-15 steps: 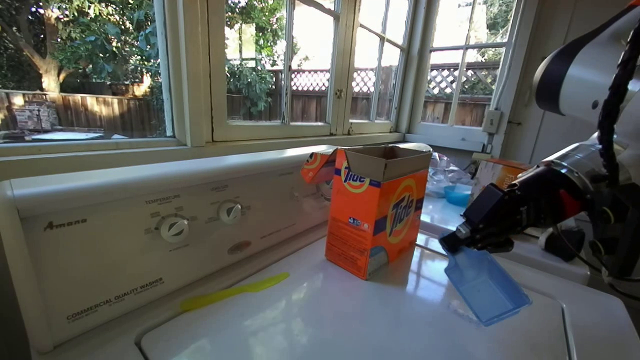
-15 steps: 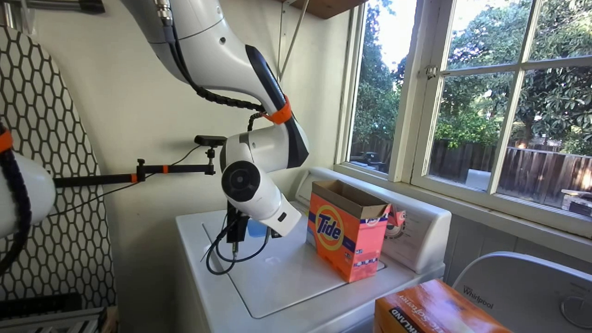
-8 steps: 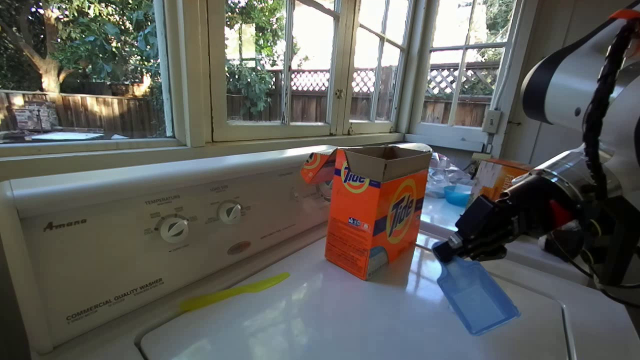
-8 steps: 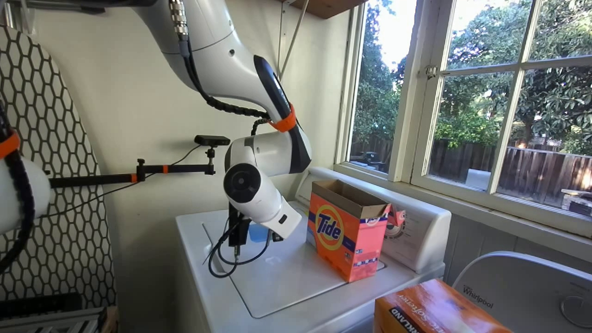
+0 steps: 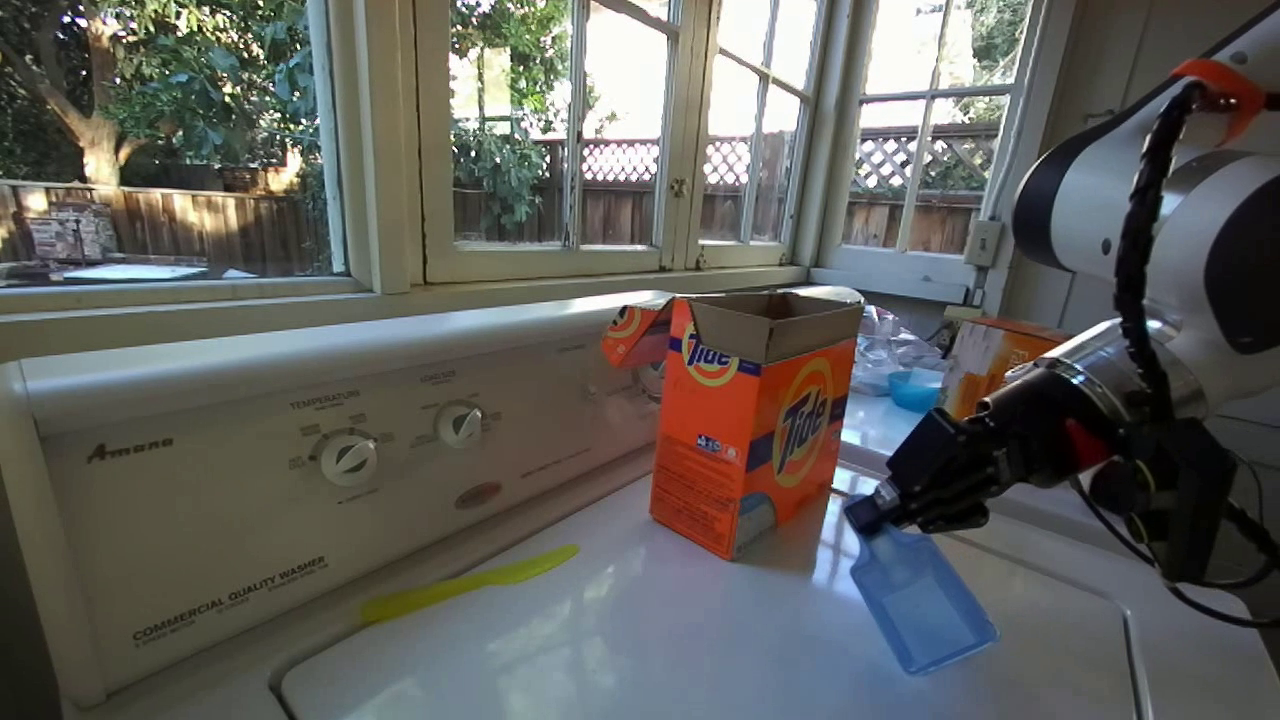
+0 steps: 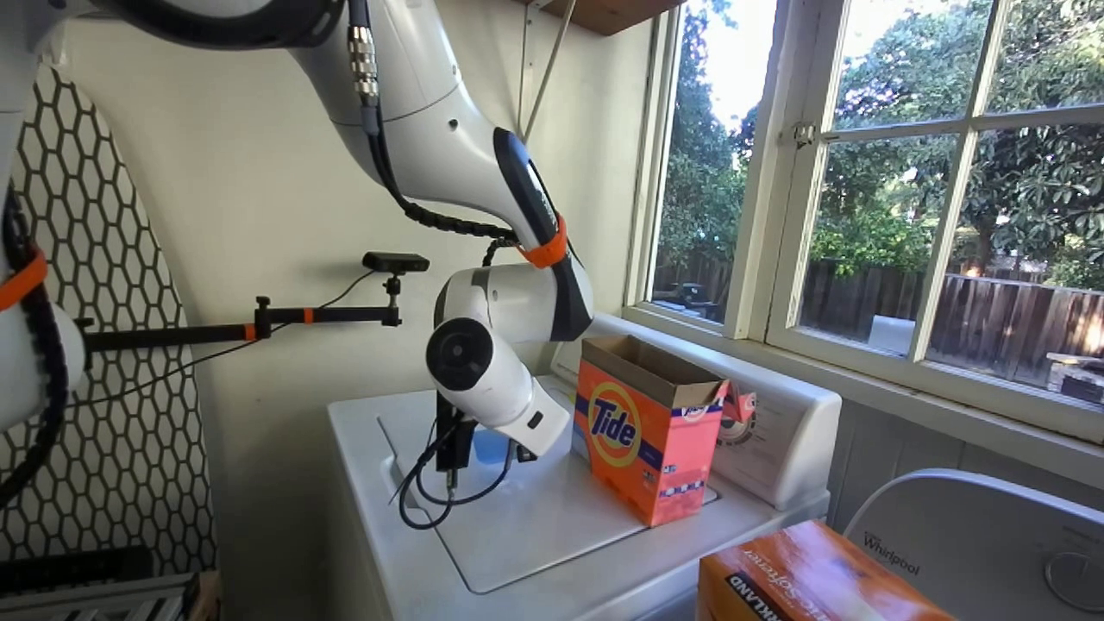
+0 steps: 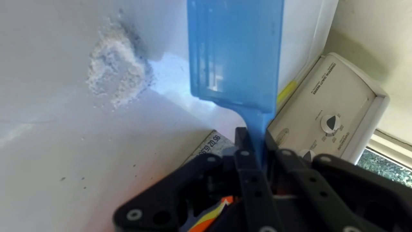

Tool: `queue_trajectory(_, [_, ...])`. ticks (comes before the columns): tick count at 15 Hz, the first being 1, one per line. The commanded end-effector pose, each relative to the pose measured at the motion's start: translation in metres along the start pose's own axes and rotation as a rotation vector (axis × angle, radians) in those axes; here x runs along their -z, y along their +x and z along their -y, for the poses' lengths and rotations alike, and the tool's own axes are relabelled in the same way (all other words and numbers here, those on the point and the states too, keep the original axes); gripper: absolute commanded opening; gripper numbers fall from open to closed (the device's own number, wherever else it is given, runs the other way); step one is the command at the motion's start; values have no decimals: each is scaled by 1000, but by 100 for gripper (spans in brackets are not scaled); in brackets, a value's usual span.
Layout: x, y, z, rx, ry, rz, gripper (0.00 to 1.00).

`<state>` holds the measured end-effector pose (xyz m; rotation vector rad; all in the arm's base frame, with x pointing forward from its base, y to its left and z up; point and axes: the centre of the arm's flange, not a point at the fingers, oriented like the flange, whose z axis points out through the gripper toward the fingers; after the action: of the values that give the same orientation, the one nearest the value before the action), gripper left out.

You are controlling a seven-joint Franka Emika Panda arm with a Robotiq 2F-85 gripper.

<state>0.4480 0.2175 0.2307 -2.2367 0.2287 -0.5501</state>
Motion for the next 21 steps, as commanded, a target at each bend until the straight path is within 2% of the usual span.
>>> queue_trajectory(1, [-19, -3, -4, 3, -31, -11, 4])
queue_trajectory(2, [-20, -3, -5, 5, -33, -12, 9])
queue_trajectory(3, [-21, -3, -5, 4, -35, -14, 25])
queue_trajectory(4, [-21, -2, -6, 4, -35, -19, 36])
queue_trajectory(12, [-20, 4, -1, 24, -24, -42, 96])
queue_trajectory(13, [-18, 6, 1, 29, -28, -50, 100])
queue_trajectory(19, [10, 11, 20, 49, -68, -95, 100])
queue_trajectory(21, [20, 11, 27, 79, -109, -85, 100])
